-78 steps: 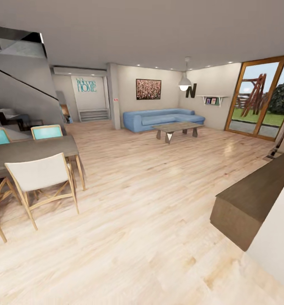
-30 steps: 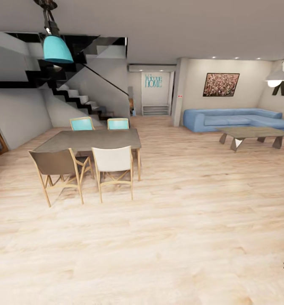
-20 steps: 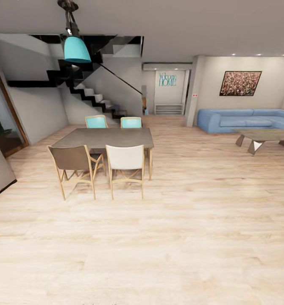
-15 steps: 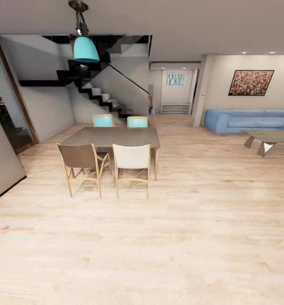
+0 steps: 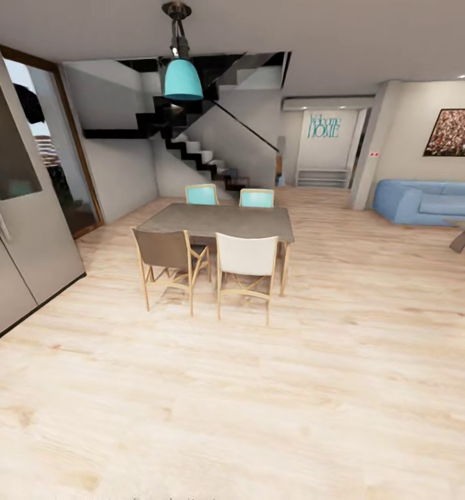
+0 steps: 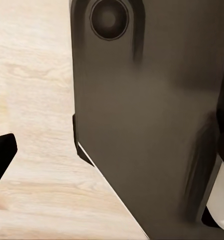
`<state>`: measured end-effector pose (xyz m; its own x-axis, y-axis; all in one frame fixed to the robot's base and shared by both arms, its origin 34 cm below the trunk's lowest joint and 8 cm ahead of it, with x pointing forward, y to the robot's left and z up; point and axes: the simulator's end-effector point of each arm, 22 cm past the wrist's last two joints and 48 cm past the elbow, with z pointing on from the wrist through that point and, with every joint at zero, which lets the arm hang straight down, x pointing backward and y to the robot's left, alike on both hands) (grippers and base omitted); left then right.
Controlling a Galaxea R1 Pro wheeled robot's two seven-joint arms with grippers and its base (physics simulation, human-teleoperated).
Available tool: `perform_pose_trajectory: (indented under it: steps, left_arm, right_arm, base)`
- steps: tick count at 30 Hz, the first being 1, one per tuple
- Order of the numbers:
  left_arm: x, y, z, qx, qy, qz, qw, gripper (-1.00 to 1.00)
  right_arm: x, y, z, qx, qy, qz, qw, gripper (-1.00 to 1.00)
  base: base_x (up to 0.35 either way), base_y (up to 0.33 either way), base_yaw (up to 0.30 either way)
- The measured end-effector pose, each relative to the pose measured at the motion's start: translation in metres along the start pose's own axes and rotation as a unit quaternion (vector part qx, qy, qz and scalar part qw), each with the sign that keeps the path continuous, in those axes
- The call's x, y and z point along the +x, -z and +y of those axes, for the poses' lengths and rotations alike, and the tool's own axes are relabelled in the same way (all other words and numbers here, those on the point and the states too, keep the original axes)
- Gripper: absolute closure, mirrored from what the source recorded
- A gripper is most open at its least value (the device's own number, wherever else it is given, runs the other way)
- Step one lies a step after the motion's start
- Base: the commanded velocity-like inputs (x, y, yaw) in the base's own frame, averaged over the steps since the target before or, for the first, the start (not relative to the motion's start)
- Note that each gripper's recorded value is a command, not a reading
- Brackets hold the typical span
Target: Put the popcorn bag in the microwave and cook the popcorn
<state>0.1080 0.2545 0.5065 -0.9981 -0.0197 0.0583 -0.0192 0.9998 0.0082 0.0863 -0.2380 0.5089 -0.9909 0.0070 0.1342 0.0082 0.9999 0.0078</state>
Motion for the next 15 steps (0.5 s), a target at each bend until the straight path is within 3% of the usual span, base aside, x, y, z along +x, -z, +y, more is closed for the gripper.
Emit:
perform_pose_trajectory:
  steps: [15]
  left_arm:
    - [0.0039, 0.0001, 0.0001, 0.0, 0.0, 0.005, 1.0, -1.0]
  right_arm:
    - [0.0042, 0.0, 0.0, 0.0, 0.0, 0.006, 1.0, -1.0]
  base:
    - [0.0, 0.0, 0.298]
